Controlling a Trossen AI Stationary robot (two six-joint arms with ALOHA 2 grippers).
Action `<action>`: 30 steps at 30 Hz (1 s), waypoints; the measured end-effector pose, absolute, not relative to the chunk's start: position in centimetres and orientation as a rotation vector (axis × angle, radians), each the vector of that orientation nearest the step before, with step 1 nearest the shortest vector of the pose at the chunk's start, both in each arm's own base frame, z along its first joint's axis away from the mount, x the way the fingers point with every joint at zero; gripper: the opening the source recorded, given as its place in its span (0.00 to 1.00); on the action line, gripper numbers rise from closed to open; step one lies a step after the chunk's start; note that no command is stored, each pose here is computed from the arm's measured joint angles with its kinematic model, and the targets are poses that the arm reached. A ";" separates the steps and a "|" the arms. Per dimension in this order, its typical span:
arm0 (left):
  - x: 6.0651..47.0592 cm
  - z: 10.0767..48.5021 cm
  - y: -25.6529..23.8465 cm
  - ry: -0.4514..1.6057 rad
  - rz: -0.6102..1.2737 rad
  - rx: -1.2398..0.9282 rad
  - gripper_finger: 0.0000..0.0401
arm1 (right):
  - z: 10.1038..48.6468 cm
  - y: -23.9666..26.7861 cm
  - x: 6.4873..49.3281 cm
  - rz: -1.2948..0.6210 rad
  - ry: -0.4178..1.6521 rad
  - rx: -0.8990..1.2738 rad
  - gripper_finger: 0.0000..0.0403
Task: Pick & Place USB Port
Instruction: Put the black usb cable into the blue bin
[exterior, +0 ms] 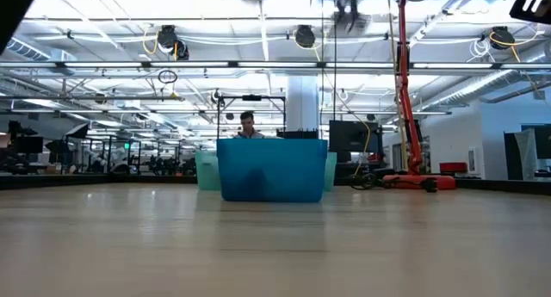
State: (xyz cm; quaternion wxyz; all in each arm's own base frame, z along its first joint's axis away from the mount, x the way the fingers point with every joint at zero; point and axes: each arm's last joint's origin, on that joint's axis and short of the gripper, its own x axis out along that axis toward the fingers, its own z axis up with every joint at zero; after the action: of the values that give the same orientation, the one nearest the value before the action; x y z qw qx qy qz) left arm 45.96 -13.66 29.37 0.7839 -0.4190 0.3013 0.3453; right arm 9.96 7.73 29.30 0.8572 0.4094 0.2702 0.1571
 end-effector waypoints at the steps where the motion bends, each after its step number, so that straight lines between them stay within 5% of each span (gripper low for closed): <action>1: 46.0 29.0 -12.6 0.674 0.788 -0.889 0.01 | 29.4 7.7 10.0 0.334 0.561 0.859 0.25; 4: 47.2 26.1 -10.2 0.803 0.828 -0.857 0.01 | 29.5 7.8 10.0 0.346 0.545 0.856 0.25; 15: 46.7 26.0 -5.0 0.934 0.856 -0.820 0.01 | 29.9 8.0 10.0 0.386 0.519 0.856 0.25; 30: 45.2 20.7 -4.0 1.176 0.951 -0.893 0.00 | 30.0 8.1 9.9 0.400 0.510 0.840 0.25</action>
State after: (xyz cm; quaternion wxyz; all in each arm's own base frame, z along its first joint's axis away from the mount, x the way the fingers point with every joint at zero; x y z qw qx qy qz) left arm 45.22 -4.02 20.68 0.6384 -0.3914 0.5154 0.4166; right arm 9.94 8.15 29.97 0.8626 0.4006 0.2430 0.1908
